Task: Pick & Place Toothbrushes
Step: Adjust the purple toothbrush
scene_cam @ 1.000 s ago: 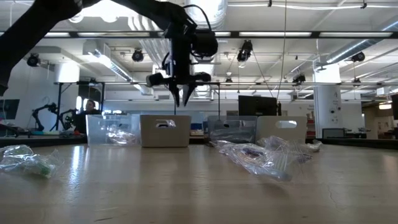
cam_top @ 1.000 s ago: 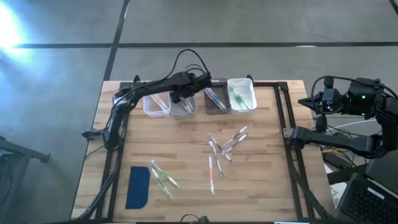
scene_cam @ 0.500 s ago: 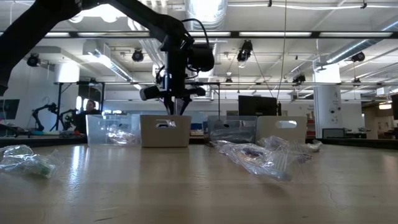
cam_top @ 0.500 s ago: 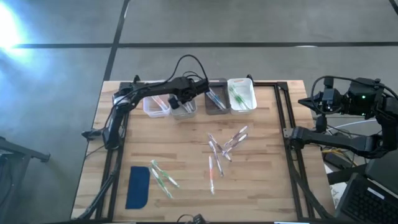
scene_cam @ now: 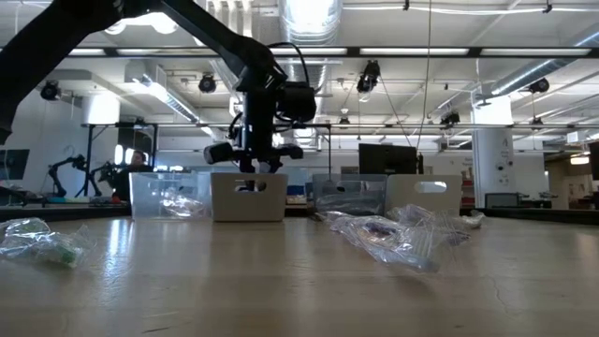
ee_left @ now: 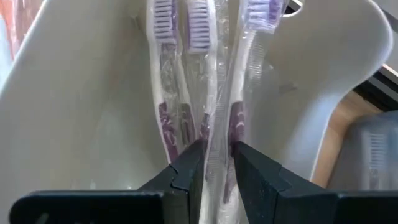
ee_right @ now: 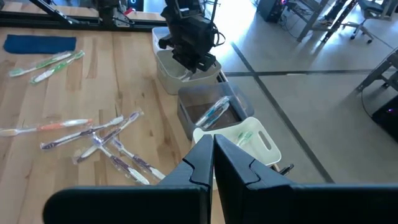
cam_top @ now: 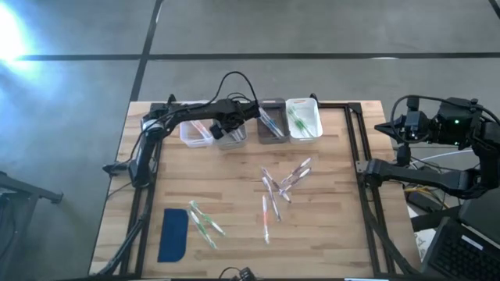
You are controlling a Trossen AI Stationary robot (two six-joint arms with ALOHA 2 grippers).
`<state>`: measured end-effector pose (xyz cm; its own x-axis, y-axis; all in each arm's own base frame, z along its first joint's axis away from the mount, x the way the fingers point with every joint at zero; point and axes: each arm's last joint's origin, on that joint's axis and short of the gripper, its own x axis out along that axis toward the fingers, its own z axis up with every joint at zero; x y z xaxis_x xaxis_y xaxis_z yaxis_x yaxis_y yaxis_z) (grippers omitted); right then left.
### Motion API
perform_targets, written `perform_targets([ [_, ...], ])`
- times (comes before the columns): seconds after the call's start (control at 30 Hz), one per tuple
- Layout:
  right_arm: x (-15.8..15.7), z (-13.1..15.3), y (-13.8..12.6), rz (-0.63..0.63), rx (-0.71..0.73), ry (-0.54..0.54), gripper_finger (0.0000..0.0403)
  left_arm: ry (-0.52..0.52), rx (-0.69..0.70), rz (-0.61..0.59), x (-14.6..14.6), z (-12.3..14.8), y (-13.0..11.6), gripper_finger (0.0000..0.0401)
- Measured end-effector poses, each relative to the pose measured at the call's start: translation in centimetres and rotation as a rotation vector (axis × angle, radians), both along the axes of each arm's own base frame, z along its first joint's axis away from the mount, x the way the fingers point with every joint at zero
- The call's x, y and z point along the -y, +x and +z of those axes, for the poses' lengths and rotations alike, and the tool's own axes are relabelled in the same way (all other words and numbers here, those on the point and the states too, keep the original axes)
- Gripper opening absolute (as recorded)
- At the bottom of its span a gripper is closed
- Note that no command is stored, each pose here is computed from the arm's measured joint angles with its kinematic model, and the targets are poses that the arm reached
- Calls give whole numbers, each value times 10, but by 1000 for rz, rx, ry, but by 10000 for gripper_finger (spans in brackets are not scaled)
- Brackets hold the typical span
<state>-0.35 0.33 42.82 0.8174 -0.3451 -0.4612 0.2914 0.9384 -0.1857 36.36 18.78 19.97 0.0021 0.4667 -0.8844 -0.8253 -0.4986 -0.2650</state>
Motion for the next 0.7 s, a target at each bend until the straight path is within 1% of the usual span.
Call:
perform_targets([
  [0.3,0,0,0,0,0,0,8,4,3,-8,-4,-6,0,92],
  [0.53,0,0,0,0,0,0,8,-28,-47,3,-3,-9,-6,92],
  [0.7,0,0,0,-1,0,1,8,-45,-32,8,-6,-6,-6,92],
])
